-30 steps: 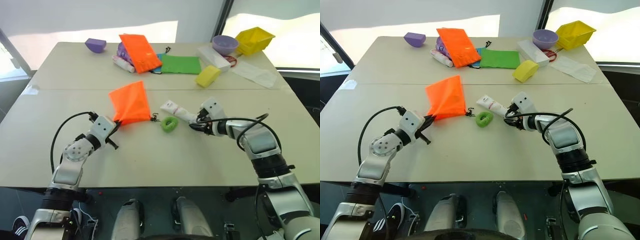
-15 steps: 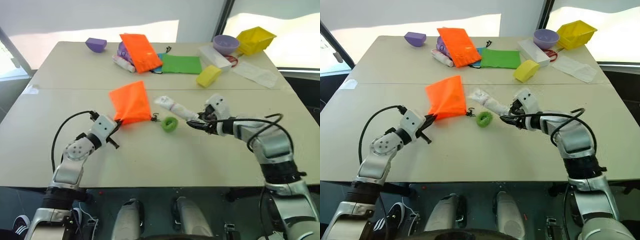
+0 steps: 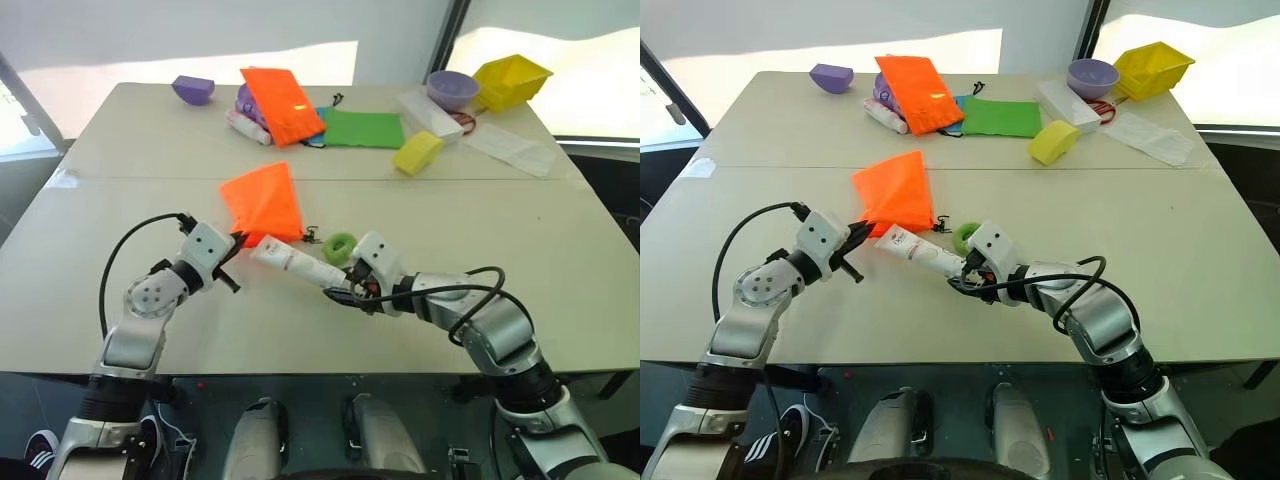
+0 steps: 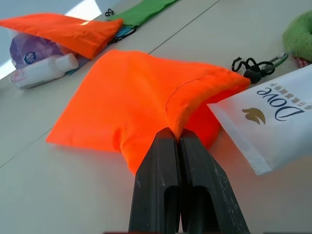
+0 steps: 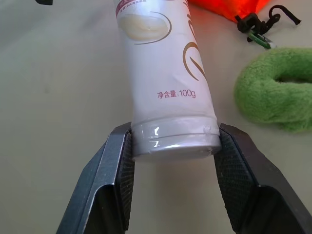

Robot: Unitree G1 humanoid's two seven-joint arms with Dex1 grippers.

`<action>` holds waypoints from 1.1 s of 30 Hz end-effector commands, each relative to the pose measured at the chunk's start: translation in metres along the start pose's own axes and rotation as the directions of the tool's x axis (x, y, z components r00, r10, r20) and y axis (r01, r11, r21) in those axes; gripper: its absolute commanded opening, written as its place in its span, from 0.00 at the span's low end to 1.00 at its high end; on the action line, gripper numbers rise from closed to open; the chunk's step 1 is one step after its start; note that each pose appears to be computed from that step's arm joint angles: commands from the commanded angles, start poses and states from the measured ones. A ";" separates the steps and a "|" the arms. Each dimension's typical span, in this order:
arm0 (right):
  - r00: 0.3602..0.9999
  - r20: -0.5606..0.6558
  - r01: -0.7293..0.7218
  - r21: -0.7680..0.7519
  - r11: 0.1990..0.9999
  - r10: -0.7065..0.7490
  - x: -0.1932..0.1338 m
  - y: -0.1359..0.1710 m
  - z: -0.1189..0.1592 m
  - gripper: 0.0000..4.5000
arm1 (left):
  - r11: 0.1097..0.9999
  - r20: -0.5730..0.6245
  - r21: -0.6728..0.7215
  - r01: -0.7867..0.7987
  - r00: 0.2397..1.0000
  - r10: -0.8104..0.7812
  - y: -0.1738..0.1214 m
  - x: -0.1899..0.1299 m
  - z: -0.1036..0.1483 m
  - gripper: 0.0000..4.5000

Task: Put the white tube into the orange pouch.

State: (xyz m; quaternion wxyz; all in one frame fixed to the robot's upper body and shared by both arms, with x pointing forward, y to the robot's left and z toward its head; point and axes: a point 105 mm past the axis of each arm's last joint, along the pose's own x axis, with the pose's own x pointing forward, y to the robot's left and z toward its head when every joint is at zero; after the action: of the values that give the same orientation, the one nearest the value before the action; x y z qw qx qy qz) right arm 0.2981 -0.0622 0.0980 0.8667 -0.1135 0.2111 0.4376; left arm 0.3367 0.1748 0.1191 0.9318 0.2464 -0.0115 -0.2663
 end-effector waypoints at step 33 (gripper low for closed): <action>0.980 0.151 0.126 0.011 0.992 -0.127 0.096 0.006 0.081 0.40 | 0.997 0.115 -0.053 0.064 0.992 -0.058 -0.034 0.017 0.039 0.00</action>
State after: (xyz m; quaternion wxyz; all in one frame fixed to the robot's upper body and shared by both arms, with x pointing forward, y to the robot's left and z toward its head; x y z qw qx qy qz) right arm 0.3650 0.0281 0.1032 0.9082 -0.0847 0.1793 0.3687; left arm 0.3305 0.1331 0.1178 0.9329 0.1997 -0.0153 -0.2993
